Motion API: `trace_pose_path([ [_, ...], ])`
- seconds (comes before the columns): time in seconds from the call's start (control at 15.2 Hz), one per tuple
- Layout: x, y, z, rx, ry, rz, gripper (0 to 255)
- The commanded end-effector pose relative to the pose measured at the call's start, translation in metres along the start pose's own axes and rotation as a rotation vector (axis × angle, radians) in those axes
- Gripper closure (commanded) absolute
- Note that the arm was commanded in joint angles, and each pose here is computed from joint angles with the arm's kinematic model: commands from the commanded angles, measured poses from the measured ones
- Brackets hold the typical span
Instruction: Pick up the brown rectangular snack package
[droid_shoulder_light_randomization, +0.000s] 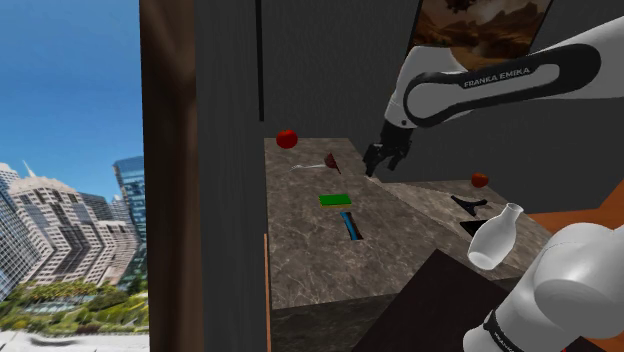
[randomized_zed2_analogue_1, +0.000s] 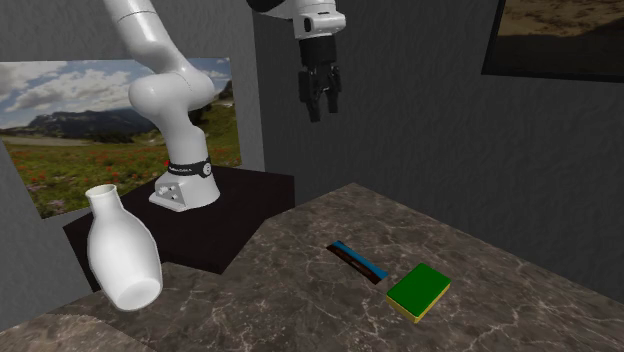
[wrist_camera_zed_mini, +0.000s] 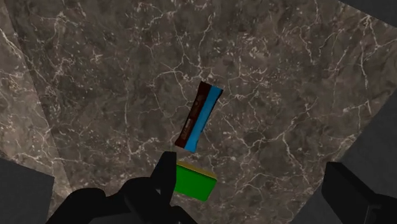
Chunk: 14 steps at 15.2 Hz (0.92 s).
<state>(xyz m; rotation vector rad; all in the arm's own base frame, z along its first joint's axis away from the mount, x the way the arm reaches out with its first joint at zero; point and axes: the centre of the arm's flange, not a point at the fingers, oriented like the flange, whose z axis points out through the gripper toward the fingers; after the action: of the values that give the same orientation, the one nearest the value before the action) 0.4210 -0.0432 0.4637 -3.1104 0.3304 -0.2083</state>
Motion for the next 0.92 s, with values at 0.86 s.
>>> trace_pose_path([
  [0.86, 0.065, 0.030, 0.188, -0.024, -0.079, 0.167, 0],
])
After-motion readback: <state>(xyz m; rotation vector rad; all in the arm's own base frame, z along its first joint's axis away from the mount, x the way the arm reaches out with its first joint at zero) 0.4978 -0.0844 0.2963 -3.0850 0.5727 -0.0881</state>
